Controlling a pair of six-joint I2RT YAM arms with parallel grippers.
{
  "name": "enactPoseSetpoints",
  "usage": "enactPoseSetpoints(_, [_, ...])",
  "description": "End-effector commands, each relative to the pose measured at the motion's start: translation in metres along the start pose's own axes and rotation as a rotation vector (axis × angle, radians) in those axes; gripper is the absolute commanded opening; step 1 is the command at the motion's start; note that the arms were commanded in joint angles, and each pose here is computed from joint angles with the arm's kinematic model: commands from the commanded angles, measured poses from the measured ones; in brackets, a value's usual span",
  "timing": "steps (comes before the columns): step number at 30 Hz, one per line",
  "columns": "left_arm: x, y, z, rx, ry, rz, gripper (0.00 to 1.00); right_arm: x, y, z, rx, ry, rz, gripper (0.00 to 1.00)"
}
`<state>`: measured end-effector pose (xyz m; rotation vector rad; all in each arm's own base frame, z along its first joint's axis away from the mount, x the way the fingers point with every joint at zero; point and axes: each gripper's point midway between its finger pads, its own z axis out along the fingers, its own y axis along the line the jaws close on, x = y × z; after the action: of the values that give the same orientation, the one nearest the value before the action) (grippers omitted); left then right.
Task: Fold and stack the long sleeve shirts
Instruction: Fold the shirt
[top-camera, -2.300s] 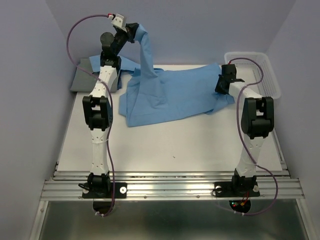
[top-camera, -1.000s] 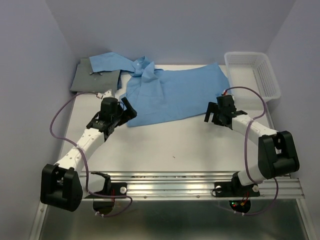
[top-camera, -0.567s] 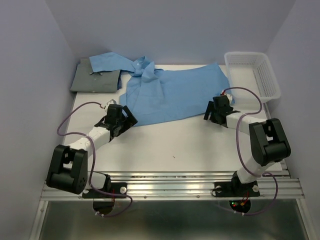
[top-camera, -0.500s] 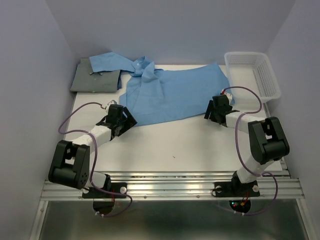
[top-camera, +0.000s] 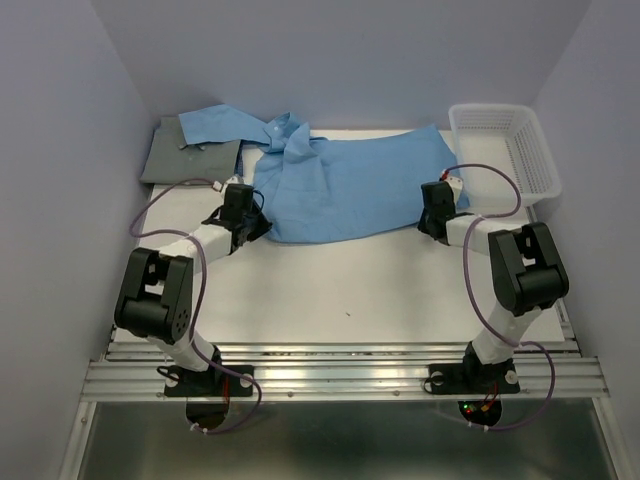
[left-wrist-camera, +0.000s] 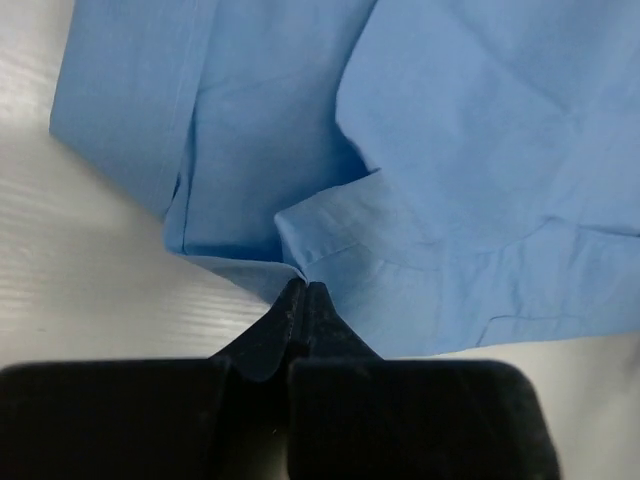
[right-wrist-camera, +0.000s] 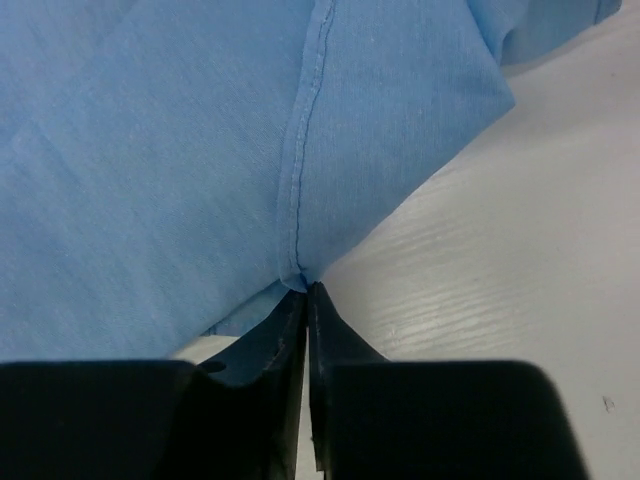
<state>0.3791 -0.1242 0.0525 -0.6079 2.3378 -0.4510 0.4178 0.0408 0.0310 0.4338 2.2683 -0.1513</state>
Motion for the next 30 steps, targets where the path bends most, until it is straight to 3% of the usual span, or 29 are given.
enactPoseSetpoints(1, [-0.075, -0.049, -0.043, 0.112, -0.228, 0.018, 0.00, -0.031, 0.013, 0.000, -0.024, -0.085, -0.024, 0.01])
enactPoseSetpoints(5, [-0.102, -0.068, -0.083, 0.183, -0.332, 0.016, 0.00, -0.038, 0.023, -0.011, -0.101, -0.110, -0.035, 0.01])
enactPoseSetpoints(10, [-0.120, -0.065, -0.113, 0.181, -0.403, -0.006, 0.00, -0.049, 0.016, -0.024, -0.097, -0.148, -0.084, 0.01])
enactPoseSetpoints(19, [-0.182, -0.057, -0.170, 0.158, -0.581, -0.049, 0.00, -0.120, -0.070, -0.072, 0.315, -0.325, -0.362, 0.01])
enactPoseSetpoints(23, [-0.179, -0.046, -0.169, 0.133, -0.563, -0.056, 0.00, -0.149, -0.070, -0.092, 0.311, -0.424, -0.564, 0.01])
enactPoseSetpoints(24, [-0.173, -0.039, -0.166, 0.126, -0.550, -0.064, 0.00, -0.162, -0.059, -0.099, 0.258, -0.511, -0.628, 0.01])
enactPoseSetpoints(25, [-0.170, -0.037, -0.165, 0.123, -0.547, -0.064, 0.00, -0.160, -0.067, -0.098, 0.278, -0.496, -0.664, 0.01])
enactPoseSetpoints(30, [-0.145, -0.017, -0.157, 0.085, -0.485, -0.083, 0.00, -0.167, -0.062, -0.104, 0.254, -0.549, -0.703, 0.01])
